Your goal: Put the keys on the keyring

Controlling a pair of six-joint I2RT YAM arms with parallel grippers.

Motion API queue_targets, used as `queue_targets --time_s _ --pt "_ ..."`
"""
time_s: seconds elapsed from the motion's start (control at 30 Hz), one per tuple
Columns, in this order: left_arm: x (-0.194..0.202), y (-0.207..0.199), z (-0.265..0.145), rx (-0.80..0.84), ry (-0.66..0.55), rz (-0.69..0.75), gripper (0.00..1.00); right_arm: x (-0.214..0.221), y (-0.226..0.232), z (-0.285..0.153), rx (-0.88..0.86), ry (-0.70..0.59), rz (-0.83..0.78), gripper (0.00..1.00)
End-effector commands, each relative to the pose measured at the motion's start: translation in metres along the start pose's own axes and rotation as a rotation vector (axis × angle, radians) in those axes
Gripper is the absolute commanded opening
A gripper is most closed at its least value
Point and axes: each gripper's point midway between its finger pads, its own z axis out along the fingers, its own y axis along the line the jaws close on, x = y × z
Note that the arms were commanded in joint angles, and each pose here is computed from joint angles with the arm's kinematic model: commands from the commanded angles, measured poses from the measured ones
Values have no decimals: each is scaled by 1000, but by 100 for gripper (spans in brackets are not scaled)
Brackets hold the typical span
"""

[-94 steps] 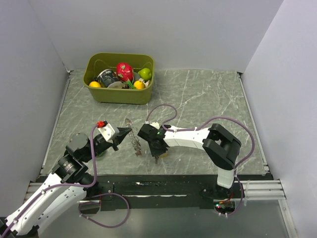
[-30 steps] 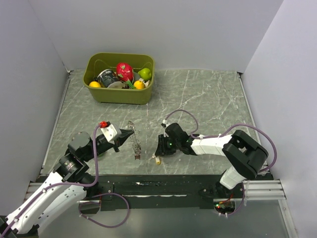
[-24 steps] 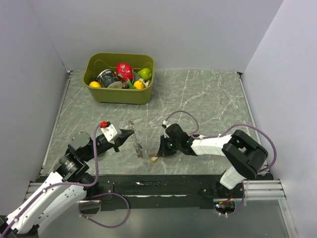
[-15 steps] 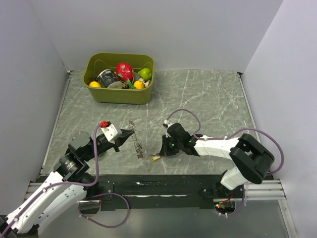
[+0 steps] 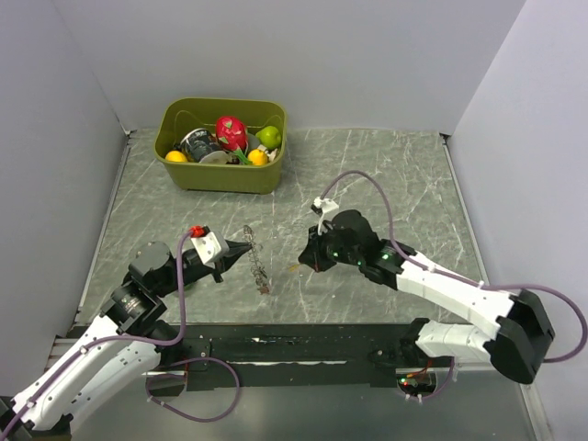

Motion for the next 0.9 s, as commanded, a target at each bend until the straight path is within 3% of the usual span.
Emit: queue_targets --time_s 0.0,0.4,0.87 --pt "-49 -4 -1 53 -134 97 1 -31 20 -28 -79 -86 -163 0" --pt "-51 -29 2 211 -148 119 1 -46 72 -76 -355 -210 -372 0" --pt "-43 -22 13 210 -95 131 1 -55 91 -94 -437 -216 -423 0"
